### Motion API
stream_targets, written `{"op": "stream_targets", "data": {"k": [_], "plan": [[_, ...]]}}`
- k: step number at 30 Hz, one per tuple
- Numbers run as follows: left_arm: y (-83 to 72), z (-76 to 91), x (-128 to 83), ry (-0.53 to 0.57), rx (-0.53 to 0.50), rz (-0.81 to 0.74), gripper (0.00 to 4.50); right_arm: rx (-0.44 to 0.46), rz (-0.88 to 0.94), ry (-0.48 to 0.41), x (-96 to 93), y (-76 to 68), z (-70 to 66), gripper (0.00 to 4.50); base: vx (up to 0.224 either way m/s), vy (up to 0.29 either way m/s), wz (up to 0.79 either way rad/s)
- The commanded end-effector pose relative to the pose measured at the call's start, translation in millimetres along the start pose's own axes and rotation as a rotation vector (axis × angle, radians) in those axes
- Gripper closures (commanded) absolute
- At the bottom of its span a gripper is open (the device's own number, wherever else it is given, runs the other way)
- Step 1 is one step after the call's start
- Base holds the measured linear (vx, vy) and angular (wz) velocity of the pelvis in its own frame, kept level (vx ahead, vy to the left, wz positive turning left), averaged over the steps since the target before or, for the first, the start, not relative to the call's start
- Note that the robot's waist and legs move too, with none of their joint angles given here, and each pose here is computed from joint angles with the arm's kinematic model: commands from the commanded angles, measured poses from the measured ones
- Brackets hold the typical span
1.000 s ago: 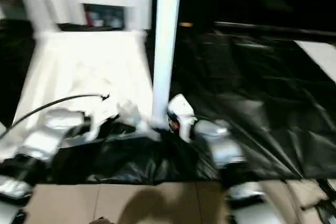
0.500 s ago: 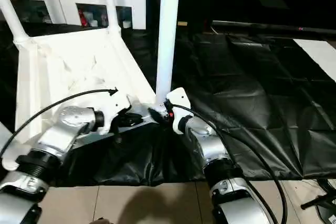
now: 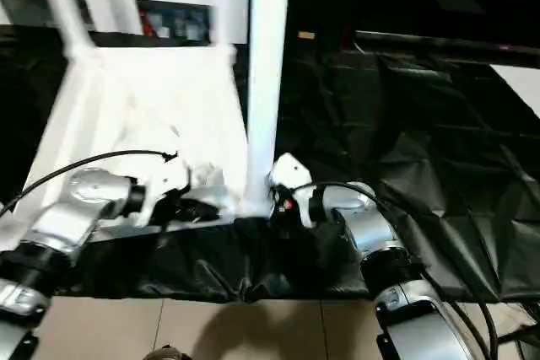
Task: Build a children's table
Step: Rotate leg to tighten
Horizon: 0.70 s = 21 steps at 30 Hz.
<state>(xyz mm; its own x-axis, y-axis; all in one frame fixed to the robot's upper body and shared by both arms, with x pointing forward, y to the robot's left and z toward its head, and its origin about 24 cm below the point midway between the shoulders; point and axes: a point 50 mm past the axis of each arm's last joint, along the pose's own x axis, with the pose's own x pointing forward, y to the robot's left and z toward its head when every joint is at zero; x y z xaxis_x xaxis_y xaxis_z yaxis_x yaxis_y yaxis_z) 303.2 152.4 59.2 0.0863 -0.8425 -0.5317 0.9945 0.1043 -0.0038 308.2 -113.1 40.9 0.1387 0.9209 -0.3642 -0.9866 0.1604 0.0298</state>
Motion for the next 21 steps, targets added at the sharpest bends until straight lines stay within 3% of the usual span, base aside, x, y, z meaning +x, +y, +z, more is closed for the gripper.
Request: {"op": "stream_targets", "data": {"k": [1,7,13,21], "plan": [[-6.0,6.4,10,-0.021,0.025,-0.07,4.5,-0.015,0.07,0.004,6.4,5.7,3.5,1.12,0.0,0.0,0.0],[-7.8,4.4,6,-0.02,0.01,-0.102,4.5,-0.006,0.134,-0.013,9.7,13.3,2.8,1.59,0.0,0.0,0.0],[-5.5,4.9,9,-0.03,0.007,-0.056,4.5,0.021,0.112,-0.045,17.4,16.4,1.6,1.75,0.0,0.0,0.0],[7.4,10.8,25,-0.034,-0.012,0.149,4.5,0.111,-0.24,-0.07,38.6,1.6,-4.4,1.78,0.0,0.0,0.0]]}}
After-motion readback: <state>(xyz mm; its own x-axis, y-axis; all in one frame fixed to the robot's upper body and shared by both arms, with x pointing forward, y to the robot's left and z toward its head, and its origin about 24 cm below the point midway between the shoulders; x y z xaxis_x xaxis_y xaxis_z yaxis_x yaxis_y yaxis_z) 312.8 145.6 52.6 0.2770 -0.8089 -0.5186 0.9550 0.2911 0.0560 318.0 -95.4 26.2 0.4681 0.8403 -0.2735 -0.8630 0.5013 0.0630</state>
